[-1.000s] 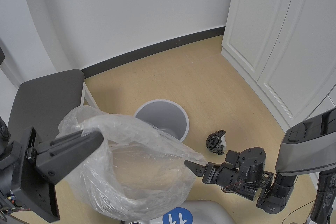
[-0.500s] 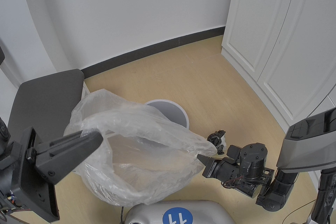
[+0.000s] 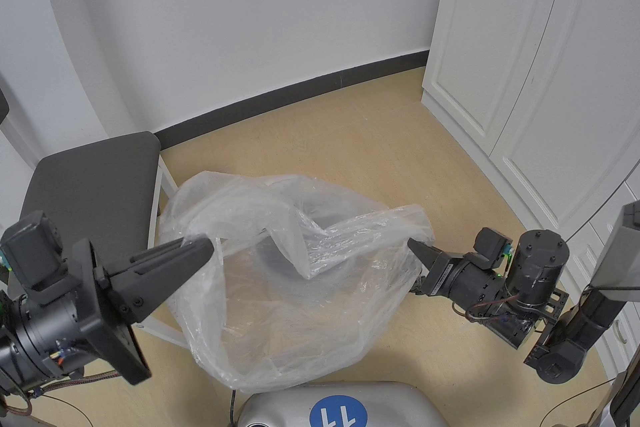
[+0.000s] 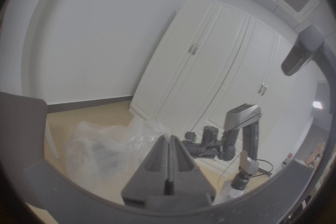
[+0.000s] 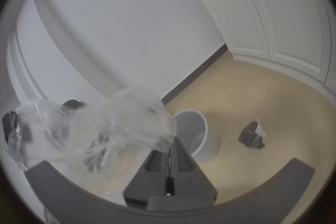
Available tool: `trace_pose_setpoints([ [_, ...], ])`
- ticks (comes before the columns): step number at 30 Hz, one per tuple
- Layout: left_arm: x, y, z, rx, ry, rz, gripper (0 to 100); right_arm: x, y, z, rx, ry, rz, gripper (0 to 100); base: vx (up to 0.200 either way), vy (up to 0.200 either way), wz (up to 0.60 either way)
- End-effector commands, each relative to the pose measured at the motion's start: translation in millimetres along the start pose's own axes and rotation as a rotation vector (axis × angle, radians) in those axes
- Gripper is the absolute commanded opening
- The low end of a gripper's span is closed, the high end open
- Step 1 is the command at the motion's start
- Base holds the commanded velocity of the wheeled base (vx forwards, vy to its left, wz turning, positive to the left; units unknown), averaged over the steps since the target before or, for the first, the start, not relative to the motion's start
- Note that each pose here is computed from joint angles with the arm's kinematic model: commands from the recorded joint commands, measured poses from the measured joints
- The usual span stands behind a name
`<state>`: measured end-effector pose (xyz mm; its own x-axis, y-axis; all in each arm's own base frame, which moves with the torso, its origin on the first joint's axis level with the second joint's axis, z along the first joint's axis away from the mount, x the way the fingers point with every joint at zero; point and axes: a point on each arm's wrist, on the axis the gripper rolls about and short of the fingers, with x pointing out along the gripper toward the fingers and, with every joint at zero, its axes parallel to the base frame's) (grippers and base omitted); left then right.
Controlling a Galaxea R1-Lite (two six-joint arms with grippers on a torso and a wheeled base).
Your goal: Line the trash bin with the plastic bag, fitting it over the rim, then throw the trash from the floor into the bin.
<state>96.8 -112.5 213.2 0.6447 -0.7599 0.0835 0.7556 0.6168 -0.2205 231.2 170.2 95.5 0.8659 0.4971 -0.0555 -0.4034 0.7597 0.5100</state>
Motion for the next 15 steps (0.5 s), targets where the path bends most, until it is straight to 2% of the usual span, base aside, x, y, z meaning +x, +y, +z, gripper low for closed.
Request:
trace_pose_setpoints([
  [1,25,20,-21,0.002,0.108,0.115,0,-34,18,49,-0.046,-0.039,-0.015,0,0.0,0.0,0.0],
  [5,29,24,-24,0.003,0.127,0.135,0,-47,31,70,-0.056,0.012,-0.095,0,0.0,0.0,0.0],
  [7,31,25,-27,0.004,0.139,0.142,0,-62,37,82,-0.063,0.081,-0.158,0,0.0,0.0,0.0],
  [8,33,26,-28,0.004,0.146,0.145,0,-62,37,82,-0.063,0.081,-0.158,0,0.0,0.0,0.0],
  [9,34,27,-30,0.005,0.151,0.148,0,-75,41,90,-0.071,0.132,-0.178,0,0.0,0.0,0.0],
  [11,36,28,-32,0.004,0.165,0.157,0,-83,45,94,-0.075,0.165,-0.187,0,0.0,0.0,0.0],
  [15,39,33,-39,0.006,0.193,0.179,0,-86,49,93,-0.084,0.176,-0.183,0,0.0,0.0,0.0],
])
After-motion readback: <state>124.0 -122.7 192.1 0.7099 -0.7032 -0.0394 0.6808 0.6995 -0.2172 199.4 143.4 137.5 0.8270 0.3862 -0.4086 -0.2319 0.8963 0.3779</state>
